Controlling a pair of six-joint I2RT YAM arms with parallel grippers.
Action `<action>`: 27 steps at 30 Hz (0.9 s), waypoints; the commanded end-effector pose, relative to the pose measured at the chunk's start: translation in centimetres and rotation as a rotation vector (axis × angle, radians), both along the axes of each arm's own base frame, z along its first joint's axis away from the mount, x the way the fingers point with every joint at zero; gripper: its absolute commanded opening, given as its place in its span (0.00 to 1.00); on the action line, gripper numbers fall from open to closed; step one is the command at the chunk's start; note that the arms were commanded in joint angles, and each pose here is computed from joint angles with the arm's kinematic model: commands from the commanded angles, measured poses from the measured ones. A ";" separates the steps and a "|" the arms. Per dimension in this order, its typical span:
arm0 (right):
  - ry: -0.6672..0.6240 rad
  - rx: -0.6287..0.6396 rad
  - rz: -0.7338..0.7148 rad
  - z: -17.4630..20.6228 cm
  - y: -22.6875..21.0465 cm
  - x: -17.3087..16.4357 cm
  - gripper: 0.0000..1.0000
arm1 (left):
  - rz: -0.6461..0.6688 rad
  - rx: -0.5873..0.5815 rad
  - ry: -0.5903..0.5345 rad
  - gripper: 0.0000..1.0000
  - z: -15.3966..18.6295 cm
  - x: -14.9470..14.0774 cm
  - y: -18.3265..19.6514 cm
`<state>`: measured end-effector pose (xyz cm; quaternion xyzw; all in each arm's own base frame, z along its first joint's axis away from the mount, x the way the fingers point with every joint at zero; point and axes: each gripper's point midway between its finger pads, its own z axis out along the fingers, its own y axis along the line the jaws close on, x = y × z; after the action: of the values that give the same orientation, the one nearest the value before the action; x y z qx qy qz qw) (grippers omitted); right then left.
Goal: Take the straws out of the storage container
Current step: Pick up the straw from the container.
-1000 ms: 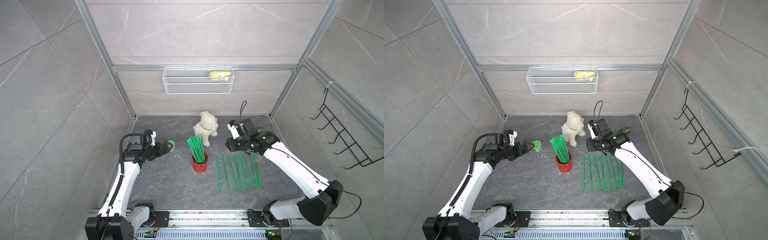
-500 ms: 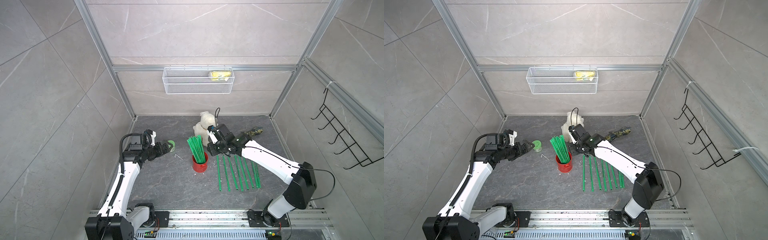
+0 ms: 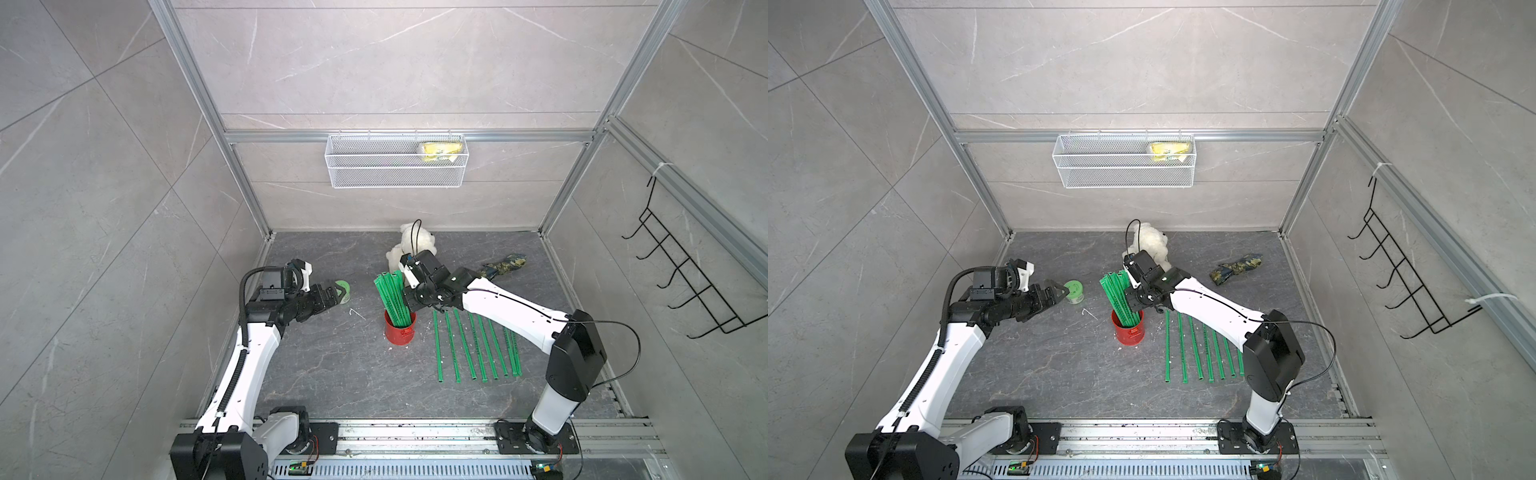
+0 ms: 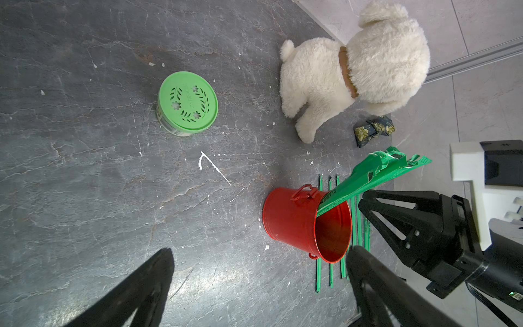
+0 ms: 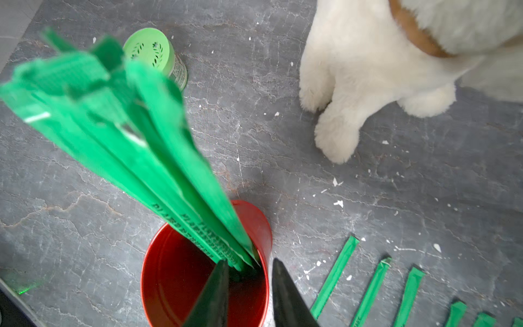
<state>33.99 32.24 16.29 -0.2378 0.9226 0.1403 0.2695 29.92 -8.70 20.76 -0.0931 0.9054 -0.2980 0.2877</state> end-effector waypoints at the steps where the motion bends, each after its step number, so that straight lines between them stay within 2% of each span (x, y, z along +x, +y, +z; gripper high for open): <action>1: -0.022 0.008 -0.019 0.4 0.6 1.1 0.29 | -0.017 0.015 -0.040 1.00 1.4 0.3 0.0; 20: -0.024 0.004 -0.014 0.5 1.3 1.8 0.24 | -0.022 0.011 -0.045 0.99 1.6 0.3 -0.1; 27: -0.022 -0.001 -0.014 0.4 1.4 2.0 0.19 | -0.023 0.010 -0.046 1.00 1.6 0.3 -0.1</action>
<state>35.63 33.59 17.24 -0.2347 0.9171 0.1451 0.2876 29.93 -8.70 20.74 -0.0932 0.9055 -0.2980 0.2874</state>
